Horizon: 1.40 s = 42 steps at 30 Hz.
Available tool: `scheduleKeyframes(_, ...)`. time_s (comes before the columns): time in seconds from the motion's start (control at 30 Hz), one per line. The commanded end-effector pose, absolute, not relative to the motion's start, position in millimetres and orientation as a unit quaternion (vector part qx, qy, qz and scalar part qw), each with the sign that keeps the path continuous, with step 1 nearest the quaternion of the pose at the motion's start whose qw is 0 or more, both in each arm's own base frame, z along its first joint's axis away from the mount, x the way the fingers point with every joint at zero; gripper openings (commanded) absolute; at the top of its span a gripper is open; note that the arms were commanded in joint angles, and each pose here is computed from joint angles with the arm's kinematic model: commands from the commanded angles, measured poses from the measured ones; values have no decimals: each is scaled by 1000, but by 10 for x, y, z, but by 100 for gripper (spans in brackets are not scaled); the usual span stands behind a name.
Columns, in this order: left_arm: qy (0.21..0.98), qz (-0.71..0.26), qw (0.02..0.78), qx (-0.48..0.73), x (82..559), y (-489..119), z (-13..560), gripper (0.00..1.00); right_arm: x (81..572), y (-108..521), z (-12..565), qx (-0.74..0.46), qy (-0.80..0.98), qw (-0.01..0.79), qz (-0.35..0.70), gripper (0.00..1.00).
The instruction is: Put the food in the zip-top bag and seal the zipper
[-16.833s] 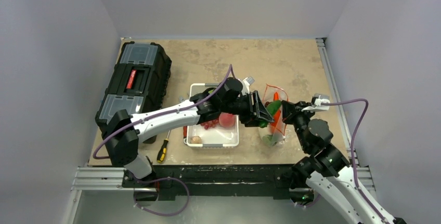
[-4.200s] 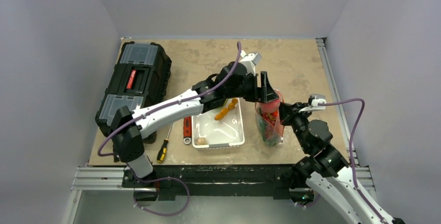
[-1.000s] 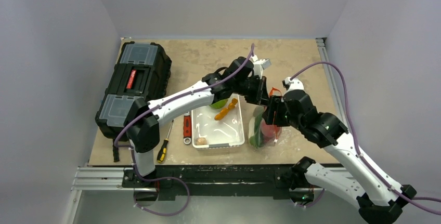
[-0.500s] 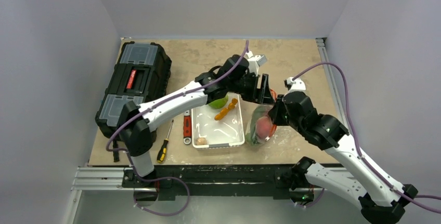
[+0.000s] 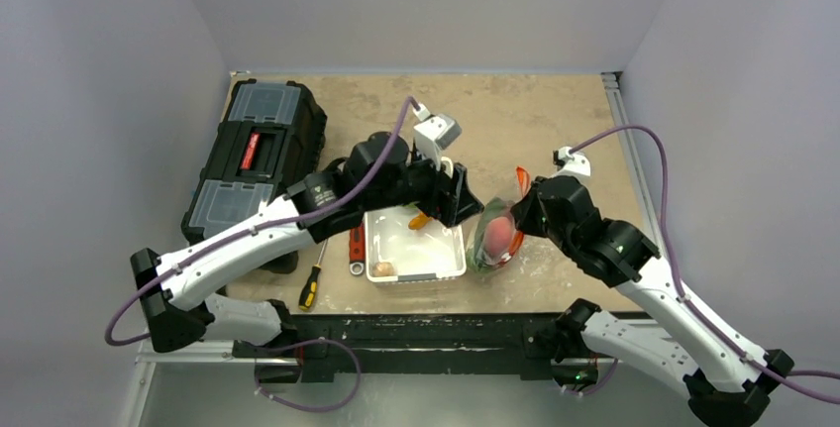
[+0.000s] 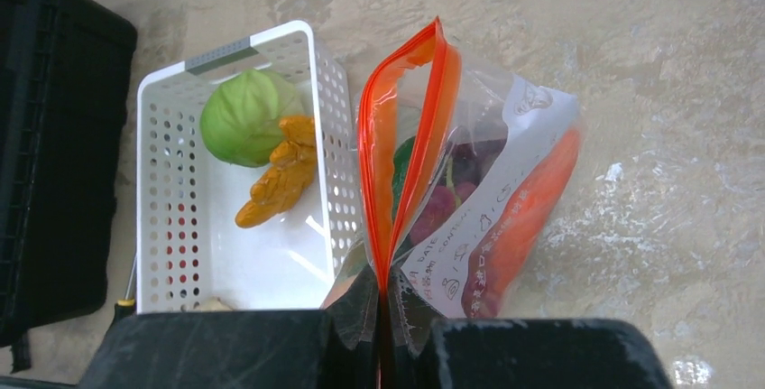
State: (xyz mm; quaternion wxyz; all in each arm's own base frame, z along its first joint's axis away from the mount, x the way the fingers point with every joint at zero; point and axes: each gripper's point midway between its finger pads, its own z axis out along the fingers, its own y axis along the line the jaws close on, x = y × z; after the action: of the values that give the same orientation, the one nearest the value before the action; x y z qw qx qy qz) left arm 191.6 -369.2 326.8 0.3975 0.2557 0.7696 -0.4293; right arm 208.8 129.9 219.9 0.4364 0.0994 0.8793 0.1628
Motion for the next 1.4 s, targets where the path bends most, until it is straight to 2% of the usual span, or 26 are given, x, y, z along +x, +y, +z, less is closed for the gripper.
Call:
scheduleKeyframes(0.0,761,-334,462,311,1778,-3608,3006,75,2296,1361,2492,155,841,480,195,0)
scheduleKeyframes(0.23,676,-313,564,357,1424,-4017,2836,70,2362,1368,2560,193,837,474,193,0)
scheduleKeyframes(0.37,638,-300,601,376,1321,-4195,2850,58,2372,1373,2571,190,838,475,191,0)
scheduleKeyframes(0.5,620,-252,652,356,1428,-4217,2851,51,2363,1362,2563,186,837,477,190,0)
scheduleKeyframes(0.67,613,-232,665,357,1474,-4287,2792,42,2353,1331,2592,188,834,483,190,0)
scheduleKeyframes(0.77,613,-225,661,369,1438,-4337,2703,43,2354,1327,2628,190,831,486,194,0)
scheduleKeyframes(0.9,620,-224,652,374,1419,-4352,2566,54,2354,1316,2656,191,828,489,195,0)
scheduleKeyframes(0.97,622,-222,651,375,1423,-4353,2544,55,2356,1313,2668,191,827,491,195,0)
scheduleKeyframes(1.03,623,-221,653,369,1443,-4356,2559,48,2362,1310,2680,186,828,493,192,0)
scheduleKeyframes(1.17,627,-197,663,359,1523,-4353,2581,21,2352,1320,2702,167,829,499,192,0)
scheduleKeyframes(1.27,630,-204,660,354,1509,-4334,2572,5,2318,1316,2734,122,833,508,185,1)
scheduleKeyframes(1.37,633,-214,665,334,1515,-4247,2574,0,2240,1353,2789,38,835,518,183,25)
